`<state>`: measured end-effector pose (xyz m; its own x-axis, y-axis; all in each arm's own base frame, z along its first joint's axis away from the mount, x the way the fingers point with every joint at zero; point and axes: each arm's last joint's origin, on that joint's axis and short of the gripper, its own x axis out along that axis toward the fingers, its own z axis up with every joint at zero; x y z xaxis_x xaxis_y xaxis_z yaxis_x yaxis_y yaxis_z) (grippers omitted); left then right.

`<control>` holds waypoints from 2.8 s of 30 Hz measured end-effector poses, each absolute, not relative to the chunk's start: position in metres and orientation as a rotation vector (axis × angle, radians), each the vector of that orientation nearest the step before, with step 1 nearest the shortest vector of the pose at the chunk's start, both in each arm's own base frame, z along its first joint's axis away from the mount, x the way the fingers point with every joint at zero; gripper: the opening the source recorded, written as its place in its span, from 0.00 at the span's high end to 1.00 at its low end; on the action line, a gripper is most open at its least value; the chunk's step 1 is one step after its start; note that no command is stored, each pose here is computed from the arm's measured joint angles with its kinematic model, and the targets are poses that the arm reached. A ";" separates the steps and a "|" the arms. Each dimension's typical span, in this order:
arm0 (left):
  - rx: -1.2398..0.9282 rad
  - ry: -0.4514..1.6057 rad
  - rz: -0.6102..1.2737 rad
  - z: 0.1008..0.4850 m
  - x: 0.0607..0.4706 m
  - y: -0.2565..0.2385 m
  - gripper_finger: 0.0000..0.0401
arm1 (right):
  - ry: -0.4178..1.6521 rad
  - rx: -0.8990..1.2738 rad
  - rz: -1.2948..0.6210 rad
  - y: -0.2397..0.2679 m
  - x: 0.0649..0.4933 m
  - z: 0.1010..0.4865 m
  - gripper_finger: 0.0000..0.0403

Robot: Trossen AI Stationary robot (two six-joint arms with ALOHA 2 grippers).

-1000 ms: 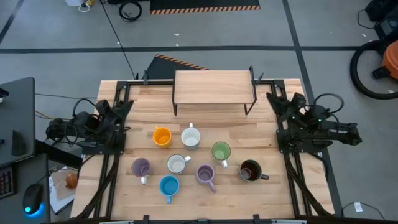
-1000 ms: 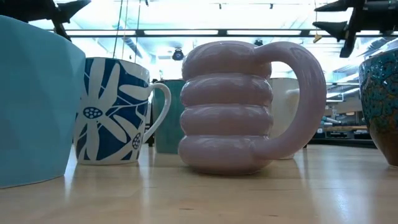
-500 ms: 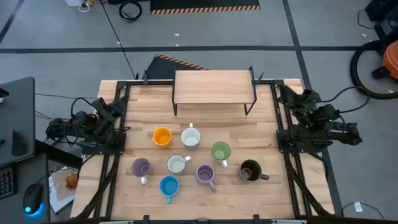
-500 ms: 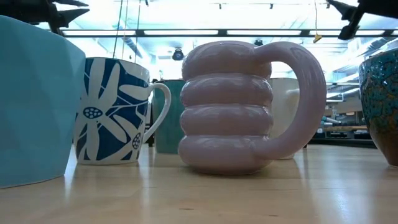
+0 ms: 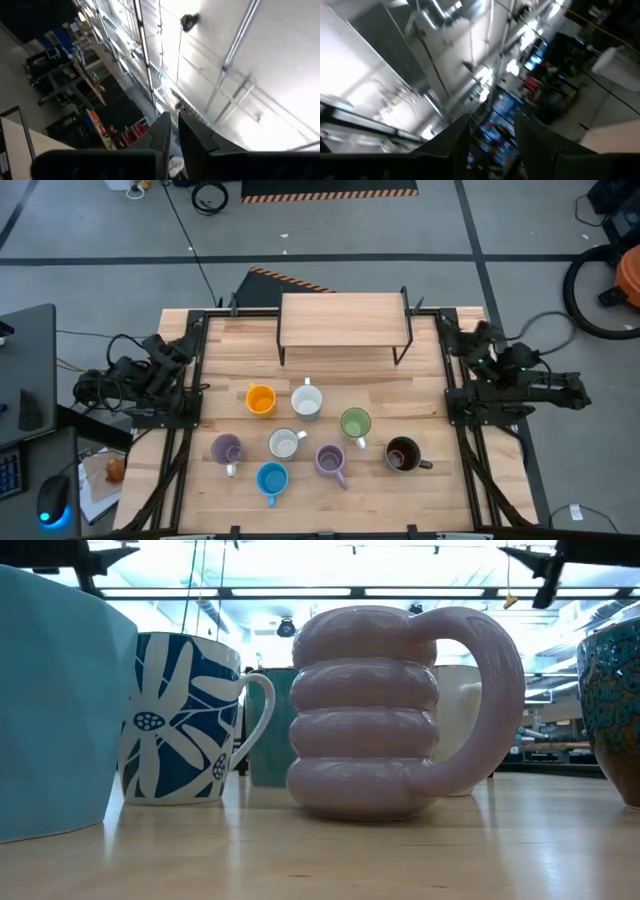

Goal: Place coffee mugs
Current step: Put the top blue mug on the shelf

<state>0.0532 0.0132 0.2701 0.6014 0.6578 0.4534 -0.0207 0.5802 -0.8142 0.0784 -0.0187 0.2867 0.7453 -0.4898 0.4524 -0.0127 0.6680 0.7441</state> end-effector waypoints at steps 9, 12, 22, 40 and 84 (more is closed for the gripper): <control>-0.801 -0.595 0.452 0.305 0.040 0.014 0.90 | -0.433 0.720 -0.262 -0.019 0.121 0.318 0.61; -0.777 -0.537 0.425 0.317 0.039 0.013 0.90 | -0.328 0.715 -0.215 -0.017 0.133 0.331 0.61; -0.706 -0.330 0.457 0.339 0.057 0.009 0.87 | 0.171 0.693 -0.186 -0.015 0.180 0.360 0.61; -0.712 -0.207 0.407 0.350 0.079 0.004 0.73 | 0.746 0.696 -0.099 0.013 0.268 0.347 0.61; -0.369 0.186 0.502 0.410 0.073 0.005 0.73 | 0.959 -0.086 0.180 0.035 0.441 0.268 0.41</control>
